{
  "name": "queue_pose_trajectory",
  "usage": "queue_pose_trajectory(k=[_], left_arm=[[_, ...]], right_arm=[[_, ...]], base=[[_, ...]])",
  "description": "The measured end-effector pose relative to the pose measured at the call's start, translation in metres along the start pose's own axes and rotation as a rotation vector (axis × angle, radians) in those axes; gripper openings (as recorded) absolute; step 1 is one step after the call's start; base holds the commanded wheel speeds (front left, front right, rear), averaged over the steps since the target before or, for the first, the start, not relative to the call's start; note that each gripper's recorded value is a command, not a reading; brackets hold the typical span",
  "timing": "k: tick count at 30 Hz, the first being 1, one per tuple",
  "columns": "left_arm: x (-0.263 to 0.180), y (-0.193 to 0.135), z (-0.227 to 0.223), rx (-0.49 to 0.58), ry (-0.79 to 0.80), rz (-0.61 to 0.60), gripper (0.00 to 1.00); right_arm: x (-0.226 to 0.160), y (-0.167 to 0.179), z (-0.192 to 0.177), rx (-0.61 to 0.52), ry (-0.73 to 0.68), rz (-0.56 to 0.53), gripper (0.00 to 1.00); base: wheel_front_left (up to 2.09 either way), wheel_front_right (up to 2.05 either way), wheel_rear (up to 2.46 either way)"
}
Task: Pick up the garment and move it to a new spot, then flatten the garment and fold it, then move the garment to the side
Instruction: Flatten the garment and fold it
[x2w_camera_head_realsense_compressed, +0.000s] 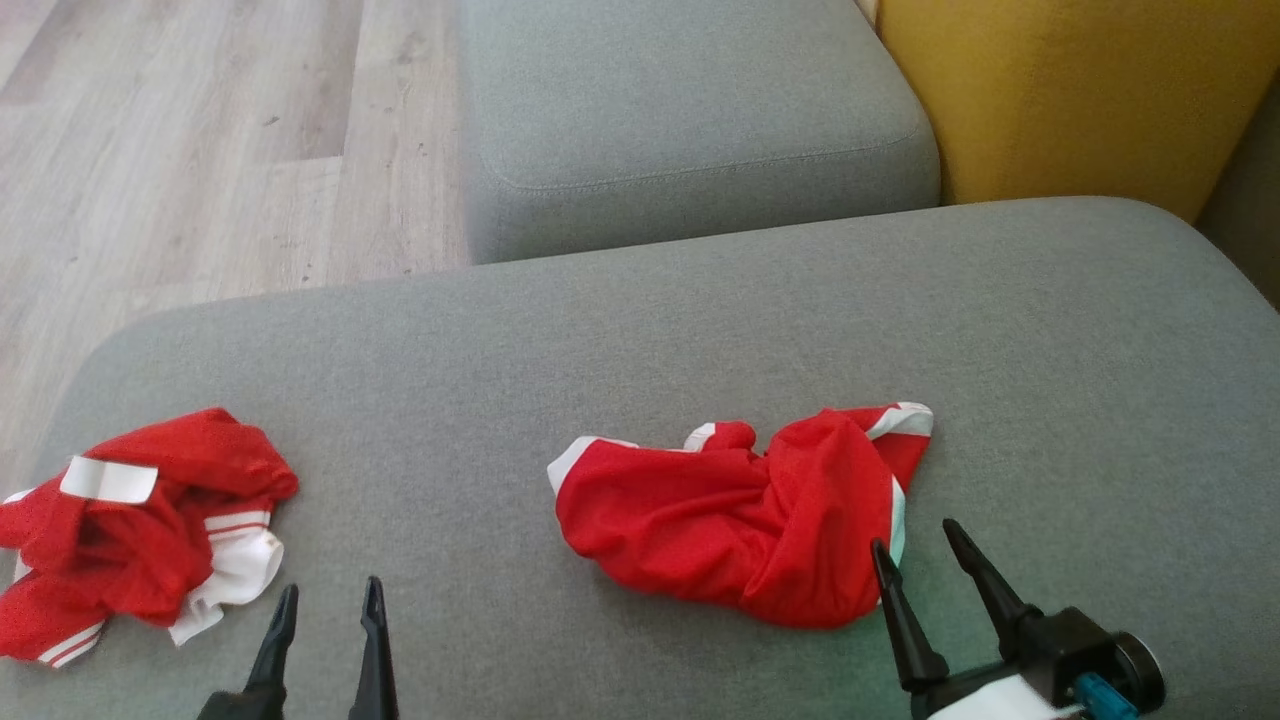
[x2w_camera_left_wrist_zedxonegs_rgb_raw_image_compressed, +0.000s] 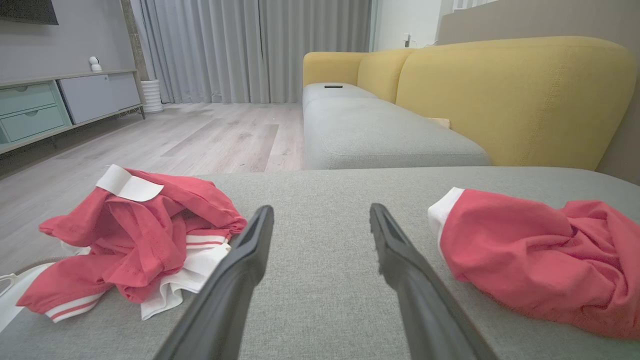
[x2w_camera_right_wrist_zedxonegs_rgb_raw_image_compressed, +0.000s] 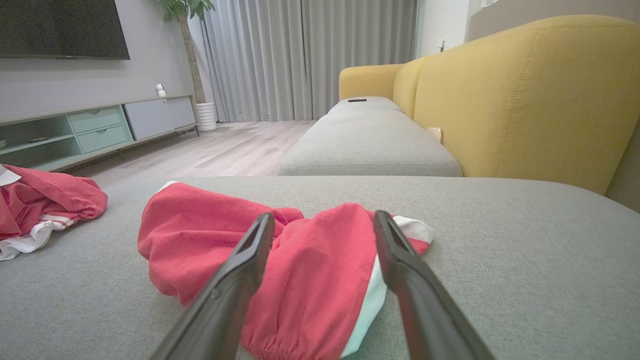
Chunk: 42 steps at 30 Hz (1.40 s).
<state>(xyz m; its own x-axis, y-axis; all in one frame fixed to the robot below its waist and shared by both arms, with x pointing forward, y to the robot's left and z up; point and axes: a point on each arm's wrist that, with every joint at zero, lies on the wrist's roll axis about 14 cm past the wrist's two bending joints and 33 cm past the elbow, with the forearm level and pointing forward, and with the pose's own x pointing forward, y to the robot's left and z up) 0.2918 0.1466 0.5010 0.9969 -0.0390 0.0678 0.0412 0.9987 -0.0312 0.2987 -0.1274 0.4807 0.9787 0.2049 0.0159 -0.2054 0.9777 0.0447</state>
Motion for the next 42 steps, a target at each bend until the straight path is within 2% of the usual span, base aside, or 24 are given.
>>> queue_pose_trajectory(k=[30,37,42], left_arm=[[0.0,-0.005,-0.008,0.009,0.028,-0.019,1.0],[0.005,-0.027,-0.012,0.012,0.04,-0.1,1.0],[0.006,-0.07,-0.019,0.009,0.061,-0.265,1.0]], right_arm=[[0.002,-0.001,0.0,0.015,0.0,-0.003,1.0],[0.001,-0.005,-0.001,0.021,0.005,-0.021,1.0],[-0.001,-0.012,0.0,0.026,0.003,-0.045,1.0]], base=[[0.0,0.0,0.0],[0.0,0.0,0.0],[0.0,0.0,0.0]])
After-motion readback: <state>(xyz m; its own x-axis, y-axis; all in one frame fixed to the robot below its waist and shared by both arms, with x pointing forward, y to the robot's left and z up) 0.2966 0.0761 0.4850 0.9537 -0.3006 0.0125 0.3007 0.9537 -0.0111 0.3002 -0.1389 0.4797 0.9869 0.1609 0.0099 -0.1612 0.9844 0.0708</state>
